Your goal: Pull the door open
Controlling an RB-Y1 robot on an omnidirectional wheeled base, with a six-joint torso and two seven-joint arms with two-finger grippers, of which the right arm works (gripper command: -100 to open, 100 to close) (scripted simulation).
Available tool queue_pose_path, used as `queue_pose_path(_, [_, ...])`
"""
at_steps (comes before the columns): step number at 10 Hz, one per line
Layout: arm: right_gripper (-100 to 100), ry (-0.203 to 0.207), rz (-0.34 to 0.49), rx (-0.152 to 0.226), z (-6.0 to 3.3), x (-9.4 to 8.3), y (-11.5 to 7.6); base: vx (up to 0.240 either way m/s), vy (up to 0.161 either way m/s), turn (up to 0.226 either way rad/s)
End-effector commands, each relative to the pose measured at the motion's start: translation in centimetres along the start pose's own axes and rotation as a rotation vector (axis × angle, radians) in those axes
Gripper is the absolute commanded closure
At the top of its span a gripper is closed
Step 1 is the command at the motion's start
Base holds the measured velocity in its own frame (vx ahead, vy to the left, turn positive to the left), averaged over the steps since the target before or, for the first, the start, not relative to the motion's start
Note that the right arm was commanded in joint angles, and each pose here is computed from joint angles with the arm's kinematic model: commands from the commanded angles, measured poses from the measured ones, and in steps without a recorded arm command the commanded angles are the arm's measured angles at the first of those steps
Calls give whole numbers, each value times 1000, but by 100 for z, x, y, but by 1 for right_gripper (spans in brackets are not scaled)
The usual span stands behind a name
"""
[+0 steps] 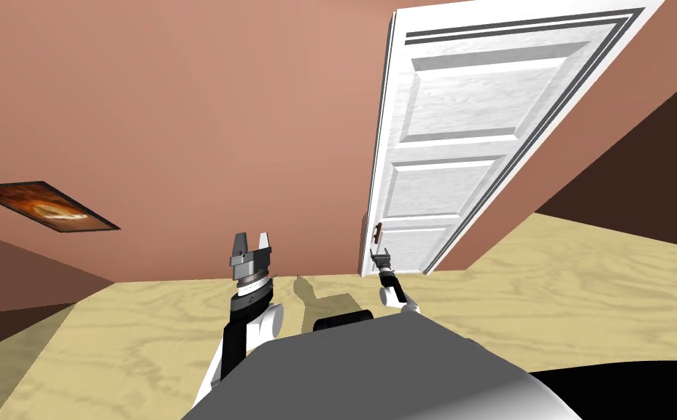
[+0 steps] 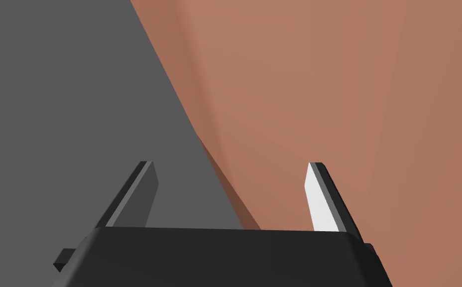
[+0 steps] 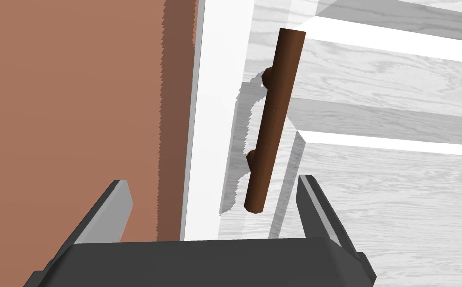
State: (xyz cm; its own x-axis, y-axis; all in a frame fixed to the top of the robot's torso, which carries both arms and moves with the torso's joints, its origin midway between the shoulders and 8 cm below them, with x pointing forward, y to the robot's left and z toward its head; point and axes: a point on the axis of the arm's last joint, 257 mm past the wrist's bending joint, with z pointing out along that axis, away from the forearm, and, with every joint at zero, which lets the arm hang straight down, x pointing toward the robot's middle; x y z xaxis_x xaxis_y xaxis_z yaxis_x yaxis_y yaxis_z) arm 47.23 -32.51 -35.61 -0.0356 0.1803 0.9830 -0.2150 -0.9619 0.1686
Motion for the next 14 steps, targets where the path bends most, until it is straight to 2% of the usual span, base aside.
queue_pose_path(1, [-100,-12,26,-8,3,-62,22,-34,-139,171])
queue_pose_path(10, [-100,-75,157,-69,-12,-377,222,-21,-135,159])
queue_pose_path(11, [-100,-70,145,-63,-4,-350,203,-5,-71,47])
queue_pose_path(12, [-100,-73,149,-78,-38,-391,352,109,-17,91])
queue_pose_path(14, [-100,-75,150,-94,-81,-432,526,198,-16,86])
